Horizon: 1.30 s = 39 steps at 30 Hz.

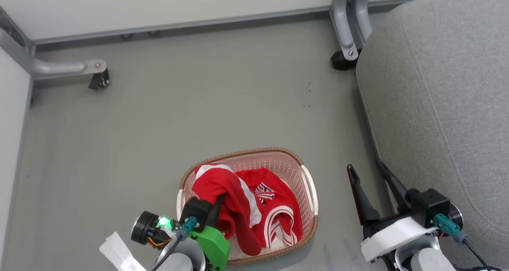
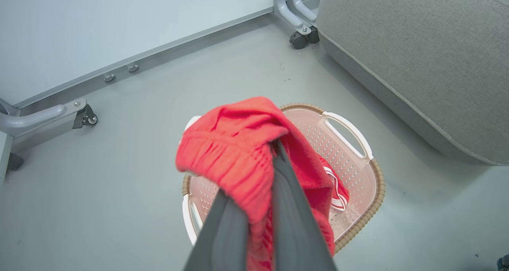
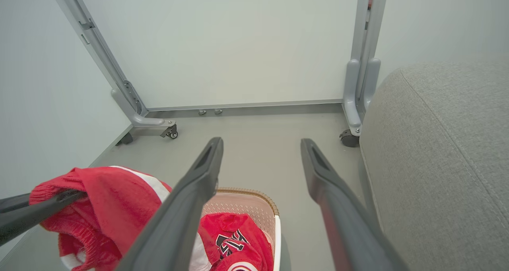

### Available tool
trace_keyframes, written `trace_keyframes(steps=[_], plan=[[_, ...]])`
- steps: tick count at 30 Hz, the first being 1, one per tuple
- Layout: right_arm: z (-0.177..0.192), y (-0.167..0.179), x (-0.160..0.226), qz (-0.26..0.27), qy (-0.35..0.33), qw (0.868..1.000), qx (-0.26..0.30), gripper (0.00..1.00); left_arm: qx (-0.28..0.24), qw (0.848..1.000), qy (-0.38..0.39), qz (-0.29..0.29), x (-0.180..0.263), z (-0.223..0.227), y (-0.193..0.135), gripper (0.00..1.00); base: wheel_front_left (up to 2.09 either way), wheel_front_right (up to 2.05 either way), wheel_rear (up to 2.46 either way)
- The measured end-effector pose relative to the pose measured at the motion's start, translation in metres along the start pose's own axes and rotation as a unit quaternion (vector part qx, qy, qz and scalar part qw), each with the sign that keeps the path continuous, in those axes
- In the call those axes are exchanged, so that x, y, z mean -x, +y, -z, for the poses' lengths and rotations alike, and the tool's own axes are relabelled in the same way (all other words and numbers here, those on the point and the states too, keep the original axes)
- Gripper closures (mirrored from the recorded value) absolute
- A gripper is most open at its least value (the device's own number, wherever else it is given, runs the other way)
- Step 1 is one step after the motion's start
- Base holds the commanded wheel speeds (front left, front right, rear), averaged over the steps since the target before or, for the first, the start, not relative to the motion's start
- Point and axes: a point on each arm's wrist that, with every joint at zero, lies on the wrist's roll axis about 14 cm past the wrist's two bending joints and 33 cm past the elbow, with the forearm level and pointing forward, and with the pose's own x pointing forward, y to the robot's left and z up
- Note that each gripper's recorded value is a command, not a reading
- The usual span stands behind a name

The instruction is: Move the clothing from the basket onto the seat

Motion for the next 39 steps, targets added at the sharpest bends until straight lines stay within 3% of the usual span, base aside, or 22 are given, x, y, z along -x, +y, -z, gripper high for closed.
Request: trace_keyframes(steps=[14, 28, 39], plan=[[-0.031, 0.029, 0.034, -0.032, -0.046, 0.998, 0.003, 0.00, -0.008, 0.990, -0.135, -0.027, 0.039, -0.078, -0.001, 1.00, 0.00, 0.00, 0.00], [-0.035, 0.040, 0.049, -0.045, -0.055, 0.997, 0.001, 0.00, -0.043, 0.970, -0.239, 0.017, 0.054, -0.147, -0.024, 1.00, 0.00, 0.00, 0.00], [-0.028, 0.056, 0.048, -0.068, -0.044, 0.997, 0.004, 0.00, -0.056, 0.961, -0.263, 0.059, 0.053, -0.183, -0.043, 1.00, 0.00, 0.00, 0.00]])
